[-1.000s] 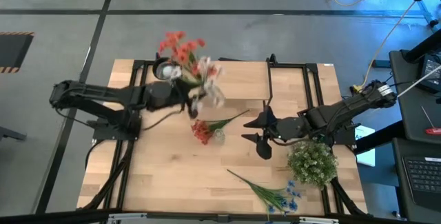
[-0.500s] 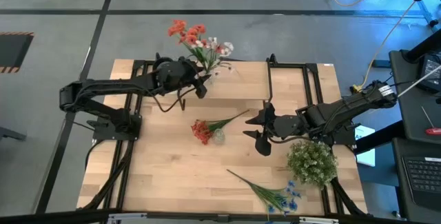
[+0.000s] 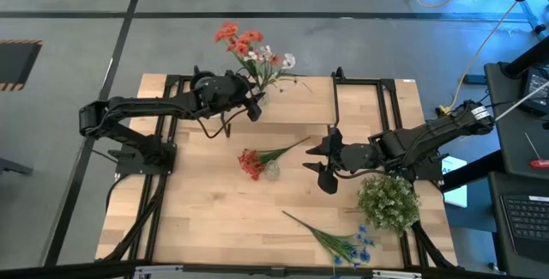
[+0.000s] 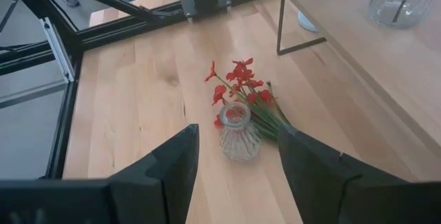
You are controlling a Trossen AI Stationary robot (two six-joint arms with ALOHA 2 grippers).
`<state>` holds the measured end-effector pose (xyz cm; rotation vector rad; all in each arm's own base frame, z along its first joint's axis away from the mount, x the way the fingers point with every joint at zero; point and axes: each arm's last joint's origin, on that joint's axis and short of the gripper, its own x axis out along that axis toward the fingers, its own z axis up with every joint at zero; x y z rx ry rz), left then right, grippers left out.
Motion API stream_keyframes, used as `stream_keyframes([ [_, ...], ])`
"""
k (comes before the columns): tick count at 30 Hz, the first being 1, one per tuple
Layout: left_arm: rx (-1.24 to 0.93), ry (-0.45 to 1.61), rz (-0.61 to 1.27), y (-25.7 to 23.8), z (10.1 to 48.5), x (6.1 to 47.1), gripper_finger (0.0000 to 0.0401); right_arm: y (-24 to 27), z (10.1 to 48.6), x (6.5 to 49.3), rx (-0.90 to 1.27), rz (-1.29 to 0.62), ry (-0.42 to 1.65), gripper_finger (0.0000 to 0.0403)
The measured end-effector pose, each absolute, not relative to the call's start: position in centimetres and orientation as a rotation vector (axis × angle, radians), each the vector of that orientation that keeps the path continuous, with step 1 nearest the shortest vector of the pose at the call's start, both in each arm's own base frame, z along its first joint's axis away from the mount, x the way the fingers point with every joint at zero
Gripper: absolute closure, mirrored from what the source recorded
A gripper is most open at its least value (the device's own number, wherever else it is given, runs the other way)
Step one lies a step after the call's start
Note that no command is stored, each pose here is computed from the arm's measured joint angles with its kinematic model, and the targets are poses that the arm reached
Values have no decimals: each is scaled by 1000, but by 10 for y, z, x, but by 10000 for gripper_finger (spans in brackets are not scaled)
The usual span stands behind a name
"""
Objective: Pick and place flowers into a vace then onto a shelf
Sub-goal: Put the transparent vase with flowers on the shelf, then put the orange flowers into the transparent vase
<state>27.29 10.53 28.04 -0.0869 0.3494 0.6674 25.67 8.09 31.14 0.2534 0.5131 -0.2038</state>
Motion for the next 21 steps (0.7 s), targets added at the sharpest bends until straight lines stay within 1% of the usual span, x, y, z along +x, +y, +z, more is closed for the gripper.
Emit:
stream_keyframes([
  [3, -110, 348, 685, 106, 280, 272, 199, 81, 311, 257, 253, -204, 513, 201],
  [6, -113, 353, 698, 106, 279, 272, 188, 81, 311, 257, 254, -204, 513, 201],
  [16, -114, 373, 691, 103, 284, 264, 168, 82, 311, 257, 268, -173, 526, 201],
  [21, -113, 345, 689, 98, 297, 251, 167, 82, 311, 257, 268, -172, 527, 201],
])
